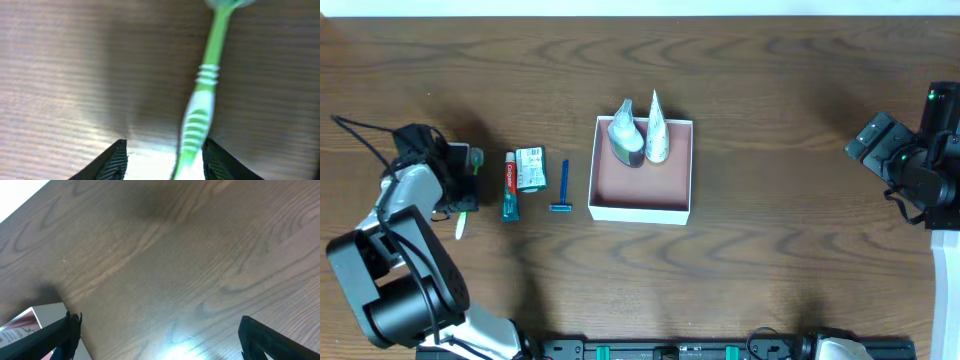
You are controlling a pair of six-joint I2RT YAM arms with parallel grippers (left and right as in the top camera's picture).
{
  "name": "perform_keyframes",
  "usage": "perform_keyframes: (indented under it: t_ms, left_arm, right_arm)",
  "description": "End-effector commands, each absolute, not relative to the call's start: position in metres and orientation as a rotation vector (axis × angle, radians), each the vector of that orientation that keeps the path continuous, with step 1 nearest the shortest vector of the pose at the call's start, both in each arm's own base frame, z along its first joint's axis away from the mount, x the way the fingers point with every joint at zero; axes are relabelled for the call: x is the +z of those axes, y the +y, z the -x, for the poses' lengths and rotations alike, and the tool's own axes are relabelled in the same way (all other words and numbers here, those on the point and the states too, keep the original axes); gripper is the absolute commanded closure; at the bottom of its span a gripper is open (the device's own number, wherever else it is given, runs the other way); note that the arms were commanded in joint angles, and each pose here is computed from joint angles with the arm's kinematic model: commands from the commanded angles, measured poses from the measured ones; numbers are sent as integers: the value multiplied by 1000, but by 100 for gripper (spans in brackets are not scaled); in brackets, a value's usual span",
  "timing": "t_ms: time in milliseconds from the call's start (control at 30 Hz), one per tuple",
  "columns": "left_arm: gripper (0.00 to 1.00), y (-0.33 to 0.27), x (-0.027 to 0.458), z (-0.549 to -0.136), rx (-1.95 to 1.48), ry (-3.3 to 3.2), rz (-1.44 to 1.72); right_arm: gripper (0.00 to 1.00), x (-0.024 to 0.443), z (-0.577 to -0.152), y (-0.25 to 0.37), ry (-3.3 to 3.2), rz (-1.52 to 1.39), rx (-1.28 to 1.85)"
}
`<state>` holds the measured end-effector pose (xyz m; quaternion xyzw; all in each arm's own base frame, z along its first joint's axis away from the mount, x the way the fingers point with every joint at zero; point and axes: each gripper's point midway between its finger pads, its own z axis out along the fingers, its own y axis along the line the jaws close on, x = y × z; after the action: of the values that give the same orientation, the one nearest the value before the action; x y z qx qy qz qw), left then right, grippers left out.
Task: Pack container
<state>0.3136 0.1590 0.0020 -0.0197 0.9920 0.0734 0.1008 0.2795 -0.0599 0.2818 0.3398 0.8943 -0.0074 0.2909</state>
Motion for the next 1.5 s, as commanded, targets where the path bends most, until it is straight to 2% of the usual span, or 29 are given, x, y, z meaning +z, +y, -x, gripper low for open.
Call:
perform_keyframes:
  t_ms: [0, 200, 267, 567, 933, 967, 1033, 1067, 1133, 1467]
  left_arm:
    - [59, 160, 3, -316, 156, 2918, 70]
    - [81, 147, 3, -323, 50, 2883, 54]
    - [92, 143, 5, -326, 20, 2866, 48]
    - [94, 143, 48, -339, 68, 2744, 22]
    - [94, 105, 140, -352, 59, 2486, -119]
    - [92, 105, 142, -350, 65, 2484, -121]
    - [72, 109, 140, -346, 94, 2504, -105]
    - [69, 113, 136, -344, 115, 2524, -90]
    - [50, 121, 126, -341, 136, 2563, -26]
    - [36, 174, 66, -326, 196, 2664, 551]
  right_arm:
    - [1, 283, -278, -62, 2373, -929, -21]
    - [1, 283, -278, -62, 2373, -929, -21]
    - [1, 283, -278, -62, 2374, -928, -21]
    - [1, 283, -278, -62, 2373, -929, -21]
    - [1, 283, -278, -62, 2374, -928, -21]
    - [1, 283, -278, -62, 2374, -928, -21]
    - [1, 283, -278, -62, 2374, -928, -21]
    - [1, 283, -278, -62, 2374, -928, -21]
    - [1, 283, -278, -62, 2374, -928, -21]
    - [1, 283, -278, -62, 2373, -929, -21]
